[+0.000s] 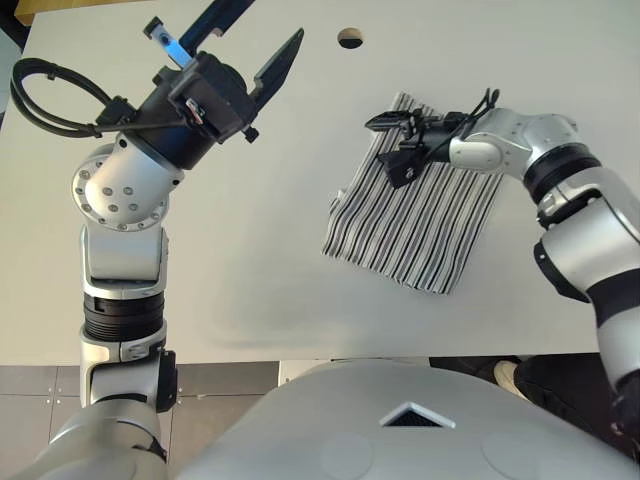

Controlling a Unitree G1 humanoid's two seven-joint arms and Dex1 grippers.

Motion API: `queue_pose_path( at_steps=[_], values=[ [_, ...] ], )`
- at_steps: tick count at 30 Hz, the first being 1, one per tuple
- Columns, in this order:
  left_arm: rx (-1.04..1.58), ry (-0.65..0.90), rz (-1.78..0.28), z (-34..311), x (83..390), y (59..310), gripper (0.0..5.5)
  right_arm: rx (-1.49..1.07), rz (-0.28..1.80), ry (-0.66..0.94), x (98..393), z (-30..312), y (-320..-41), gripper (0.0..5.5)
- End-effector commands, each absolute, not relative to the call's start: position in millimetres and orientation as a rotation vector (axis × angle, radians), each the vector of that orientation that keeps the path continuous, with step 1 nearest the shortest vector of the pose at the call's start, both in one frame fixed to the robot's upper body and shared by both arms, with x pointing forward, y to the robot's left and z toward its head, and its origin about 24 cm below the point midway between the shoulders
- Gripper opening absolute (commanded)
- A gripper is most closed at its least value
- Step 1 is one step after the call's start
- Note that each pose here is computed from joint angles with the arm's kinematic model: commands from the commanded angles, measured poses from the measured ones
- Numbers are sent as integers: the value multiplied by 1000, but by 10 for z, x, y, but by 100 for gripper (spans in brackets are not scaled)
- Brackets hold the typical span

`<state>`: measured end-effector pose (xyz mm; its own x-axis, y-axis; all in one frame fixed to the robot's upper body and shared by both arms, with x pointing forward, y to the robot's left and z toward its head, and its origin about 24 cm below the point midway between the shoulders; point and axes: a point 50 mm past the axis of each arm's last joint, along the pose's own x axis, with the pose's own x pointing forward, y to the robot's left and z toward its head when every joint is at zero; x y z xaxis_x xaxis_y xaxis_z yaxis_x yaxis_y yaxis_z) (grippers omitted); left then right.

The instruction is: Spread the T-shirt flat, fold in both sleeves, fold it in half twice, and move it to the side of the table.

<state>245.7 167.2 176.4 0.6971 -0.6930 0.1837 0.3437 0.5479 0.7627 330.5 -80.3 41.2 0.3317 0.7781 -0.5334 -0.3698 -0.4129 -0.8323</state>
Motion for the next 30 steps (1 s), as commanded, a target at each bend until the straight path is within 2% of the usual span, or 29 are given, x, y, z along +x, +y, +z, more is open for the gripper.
queue_pose_path(
  at_steps=[1,4,8,13,21,23,27,30],
  values=[
    [783,-512,-664,1780,2464,1648,195,-1351,1525,-466,2934,157,-450,330],
    [787,-509,-650,1772,2431,1655,195,-1301,1572,-525,2827,149,-250,330],
    [791,-509,-649,1769,2426,1654,195,-1328,1535,-520,2858,145,-177,330],
    [795,-504,-654,1741,2418,1648,195,-1387,1451,-487,2962,148,-183,330],
    [796,-514,-677,1763,2430,1623,195,-1460,1351,-408,3083,99,-367,330],
    [797,-511,-683,1751,2422,1620,195,-1382,1349,-447,3099,217,-297,330],
    [825,-509,-687,1777,2341,1640,195,-1230,1306,-598,3258,776,-123,330],
    [887,-442,-717,1706,2148,1719,195,-1155,1293,-663,3407,1277,-197,330]
  ],
)
